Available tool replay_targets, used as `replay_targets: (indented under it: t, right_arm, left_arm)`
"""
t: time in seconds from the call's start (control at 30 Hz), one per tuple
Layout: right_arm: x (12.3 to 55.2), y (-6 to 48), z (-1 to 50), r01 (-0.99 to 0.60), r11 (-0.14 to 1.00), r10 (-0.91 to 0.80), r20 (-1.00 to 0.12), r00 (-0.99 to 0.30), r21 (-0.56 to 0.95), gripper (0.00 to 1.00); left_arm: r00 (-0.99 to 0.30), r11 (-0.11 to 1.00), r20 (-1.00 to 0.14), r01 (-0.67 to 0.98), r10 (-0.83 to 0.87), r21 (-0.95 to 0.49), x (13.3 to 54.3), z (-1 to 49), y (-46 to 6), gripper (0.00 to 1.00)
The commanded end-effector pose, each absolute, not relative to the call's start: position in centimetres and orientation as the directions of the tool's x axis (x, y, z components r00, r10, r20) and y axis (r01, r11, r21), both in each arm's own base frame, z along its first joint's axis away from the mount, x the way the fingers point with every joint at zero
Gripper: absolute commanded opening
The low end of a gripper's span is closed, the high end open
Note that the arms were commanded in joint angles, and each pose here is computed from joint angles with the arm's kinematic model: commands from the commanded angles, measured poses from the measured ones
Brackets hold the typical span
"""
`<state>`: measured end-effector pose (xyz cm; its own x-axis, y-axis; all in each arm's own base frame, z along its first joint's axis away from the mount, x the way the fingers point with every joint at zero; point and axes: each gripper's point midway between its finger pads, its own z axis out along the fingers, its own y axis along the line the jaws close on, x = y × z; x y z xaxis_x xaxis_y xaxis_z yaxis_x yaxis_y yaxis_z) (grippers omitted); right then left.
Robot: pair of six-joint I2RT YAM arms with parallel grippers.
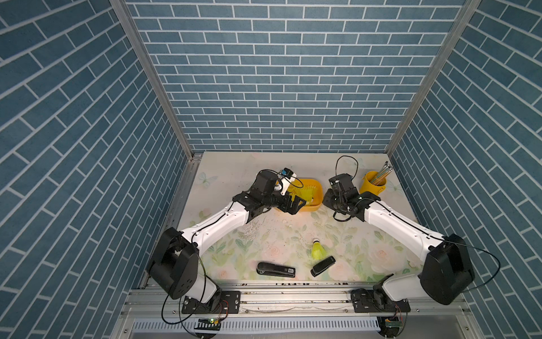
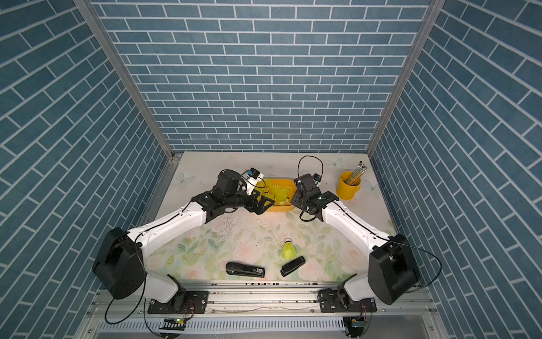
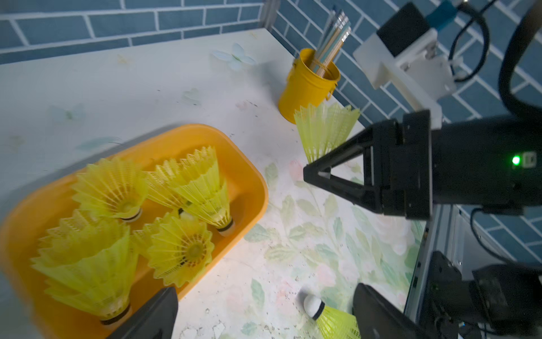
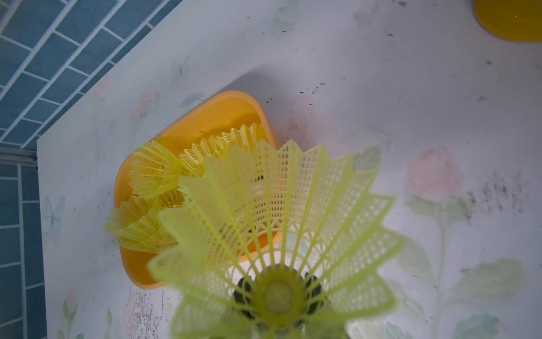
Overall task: Put the shuttlecocks into the storage box
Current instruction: Pick up the shuttlecock at the center of the board, then place the shuttlecock in the storage box.
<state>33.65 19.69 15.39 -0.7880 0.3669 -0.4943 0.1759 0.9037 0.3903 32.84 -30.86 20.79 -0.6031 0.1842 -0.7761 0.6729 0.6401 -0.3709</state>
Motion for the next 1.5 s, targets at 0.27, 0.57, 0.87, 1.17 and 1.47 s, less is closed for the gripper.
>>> replay_targets:
  t: [0.27, 0.57, 0.87, 1.17, 1.47]
  right_arm:
    - [36.6, 26.1, 16.3, -0.194, 0.919, 0.028, -0.545, -0.838, 0.345, 0.18]
    - [35.9, 31.8, 15.8, -0.318, 0.902, -0.119, -0.539, -0.834, 0.293, 0.18]
    - [35.2, 33.3, 13.2, -0.321, 0.908, -0.155, -0.497, -0.854, 0.268, 0.18]
    - [36.3, 33.0, 12.0, -0.311, 0.928, -0.176, -0.496, -0.85, 0.204, 0.18]
    - [37.1, 32.9, 11.4, -0.309, 0.938, -0.197, -0.495, -0.846, 0.155, 0.19]
  left_arm:
    - [-0.681, 0.787, -0.729, 0.411, -0.071, -0.46, 37.9, 21.3, -26.0, 0.99]
    - [-0.708, 0.811, -0.687, 0.298, -0.165, -0.503, 38.9, 19.7, -22.9, 0.99]
    - [-0.704, 0.816, -0.686, 0.281, -0.182, -0.505, 38.8, 19.7, -21.8, 1.0]
    - [-0.722, 0.808, -0.67, 0.287, -0.17, -0.515, 38.5, 19.3, -22.1, 1.0]
    - [-0.759, 0.806, -0.633, 0.275, -0.151, -0.524, 38.2, 18.4, -22.3, 1.0]
